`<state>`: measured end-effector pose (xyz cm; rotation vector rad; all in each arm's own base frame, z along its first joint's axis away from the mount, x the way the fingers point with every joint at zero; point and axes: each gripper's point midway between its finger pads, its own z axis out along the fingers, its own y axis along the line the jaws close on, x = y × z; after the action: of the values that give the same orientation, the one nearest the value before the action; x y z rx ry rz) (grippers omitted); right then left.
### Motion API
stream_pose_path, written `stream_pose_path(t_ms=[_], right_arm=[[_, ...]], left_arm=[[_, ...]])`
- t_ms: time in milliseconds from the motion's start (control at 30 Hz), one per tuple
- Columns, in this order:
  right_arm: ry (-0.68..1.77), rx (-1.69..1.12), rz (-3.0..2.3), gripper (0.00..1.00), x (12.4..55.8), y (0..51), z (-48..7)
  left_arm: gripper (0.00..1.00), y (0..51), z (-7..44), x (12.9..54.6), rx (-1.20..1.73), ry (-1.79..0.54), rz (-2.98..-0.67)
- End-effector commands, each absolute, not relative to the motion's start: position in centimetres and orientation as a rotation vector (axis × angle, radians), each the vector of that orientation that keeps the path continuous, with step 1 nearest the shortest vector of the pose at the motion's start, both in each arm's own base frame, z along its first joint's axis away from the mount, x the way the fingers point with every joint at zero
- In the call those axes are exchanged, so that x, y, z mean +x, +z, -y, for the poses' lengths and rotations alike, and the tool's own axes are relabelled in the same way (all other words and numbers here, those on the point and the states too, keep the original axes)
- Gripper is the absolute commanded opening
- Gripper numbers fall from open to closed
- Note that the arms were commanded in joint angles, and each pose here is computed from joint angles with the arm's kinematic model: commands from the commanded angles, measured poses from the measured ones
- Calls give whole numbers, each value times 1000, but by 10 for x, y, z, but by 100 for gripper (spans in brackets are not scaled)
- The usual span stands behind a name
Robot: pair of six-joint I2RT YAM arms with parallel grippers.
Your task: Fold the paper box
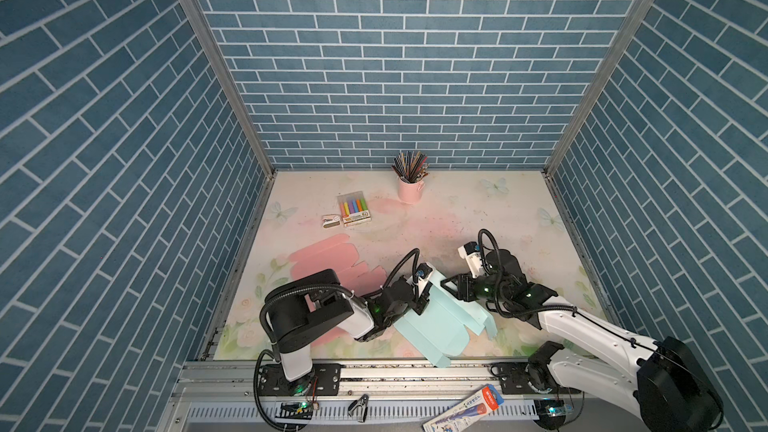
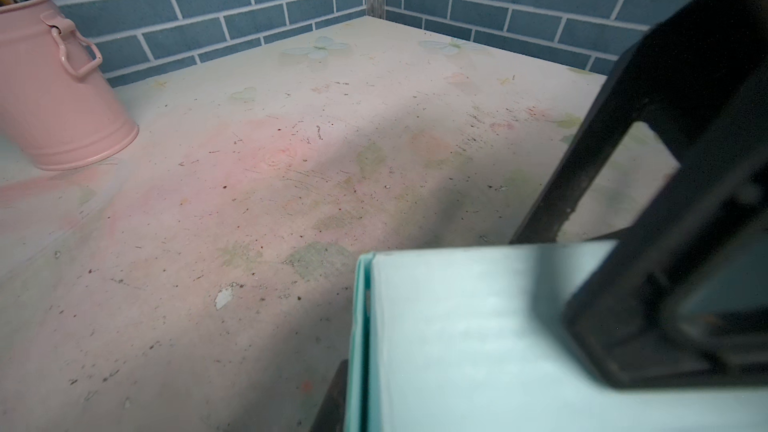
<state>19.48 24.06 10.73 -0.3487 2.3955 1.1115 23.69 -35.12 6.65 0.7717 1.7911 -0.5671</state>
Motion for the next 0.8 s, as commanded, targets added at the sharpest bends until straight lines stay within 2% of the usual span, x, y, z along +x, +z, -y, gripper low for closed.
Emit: stream_pose_path(t_ms=[0,133,267,367,533,767], right_arm=[[1187,-296,-2434,44,183,103,-240],[1227,-258,-2424,43,179,104,-239],[1294,-228,-2398,42,176,109,-242],[1300,-213,-2387,42,175,109,-240],[1222,-196,-2392,42,178,105,-231],[1145,-182,-2397,41,182,99,-223]], left_arm=[[19,74,356,243,750,-558,-1757],[9,75,359,243,756,-561,-1752],[6,76,361,244,751,-567,-1749],[6,76,363,243,755,-573,-1750],[17,75,365,240,764,-575,-1747],[17,76,365,237,767,-586,-1743]])
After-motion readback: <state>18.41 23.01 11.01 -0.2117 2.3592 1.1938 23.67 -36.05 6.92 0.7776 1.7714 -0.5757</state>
